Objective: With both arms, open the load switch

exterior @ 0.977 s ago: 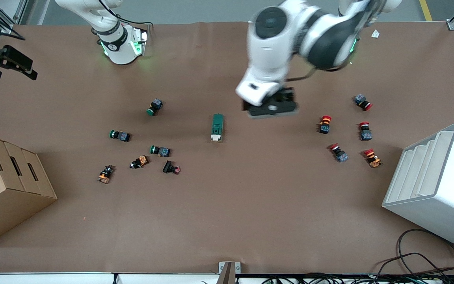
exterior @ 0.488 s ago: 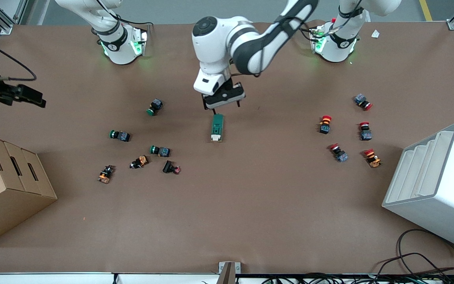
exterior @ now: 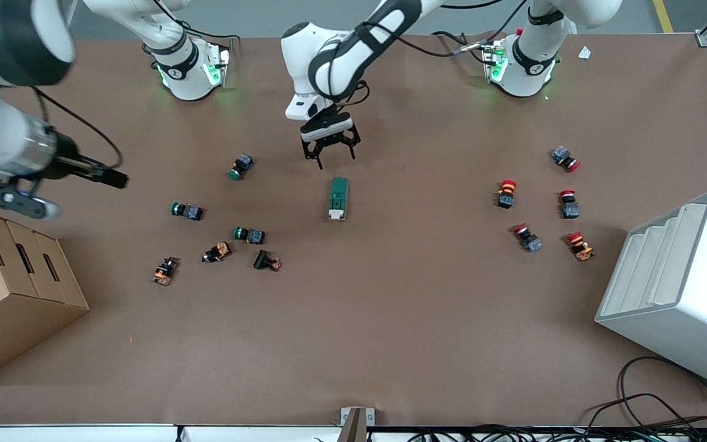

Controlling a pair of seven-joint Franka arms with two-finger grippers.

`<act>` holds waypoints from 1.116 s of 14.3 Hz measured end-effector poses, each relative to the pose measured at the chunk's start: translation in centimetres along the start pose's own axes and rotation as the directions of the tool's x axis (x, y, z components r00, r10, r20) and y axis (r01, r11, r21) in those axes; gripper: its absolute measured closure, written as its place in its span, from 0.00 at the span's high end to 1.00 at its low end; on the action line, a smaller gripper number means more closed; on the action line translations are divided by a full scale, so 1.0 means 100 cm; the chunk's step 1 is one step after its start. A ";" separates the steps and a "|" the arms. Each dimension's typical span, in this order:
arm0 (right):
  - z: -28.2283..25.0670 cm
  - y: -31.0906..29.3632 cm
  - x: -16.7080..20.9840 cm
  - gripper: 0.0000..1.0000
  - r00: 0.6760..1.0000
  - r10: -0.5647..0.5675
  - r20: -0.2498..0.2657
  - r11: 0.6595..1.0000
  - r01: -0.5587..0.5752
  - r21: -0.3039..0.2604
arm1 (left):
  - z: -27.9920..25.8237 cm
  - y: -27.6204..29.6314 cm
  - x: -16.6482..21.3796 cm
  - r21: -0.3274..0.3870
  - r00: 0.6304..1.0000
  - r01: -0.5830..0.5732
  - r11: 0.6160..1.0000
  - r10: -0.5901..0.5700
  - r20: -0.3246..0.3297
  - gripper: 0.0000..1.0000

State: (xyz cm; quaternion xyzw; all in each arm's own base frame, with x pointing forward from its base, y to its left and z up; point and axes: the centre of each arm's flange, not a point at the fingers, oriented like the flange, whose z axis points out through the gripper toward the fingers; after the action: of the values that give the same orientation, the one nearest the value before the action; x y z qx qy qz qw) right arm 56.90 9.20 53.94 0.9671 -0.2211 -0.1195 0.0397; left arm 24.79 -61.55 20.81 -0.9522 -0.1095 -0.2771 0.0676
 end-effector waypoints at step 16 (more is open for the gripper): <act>0.172 -0.245 -0.014 1.00 0.810 0.581 0.077 0.814 -0.579 -0.041 | 0.079 -0.040 -0.072 -0.216 0.907 -0.194 0.957 0.092 -0.410 0.98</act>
State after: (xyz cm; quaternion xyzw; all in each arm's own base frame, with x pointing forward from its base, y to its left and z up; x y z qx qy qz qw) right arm 61.63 31.43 34.45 0.8472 -0.5059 -0.1448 0.0724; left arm 21.99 -57.45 10.57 -0.8827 0.0131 -0.4696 -0.0130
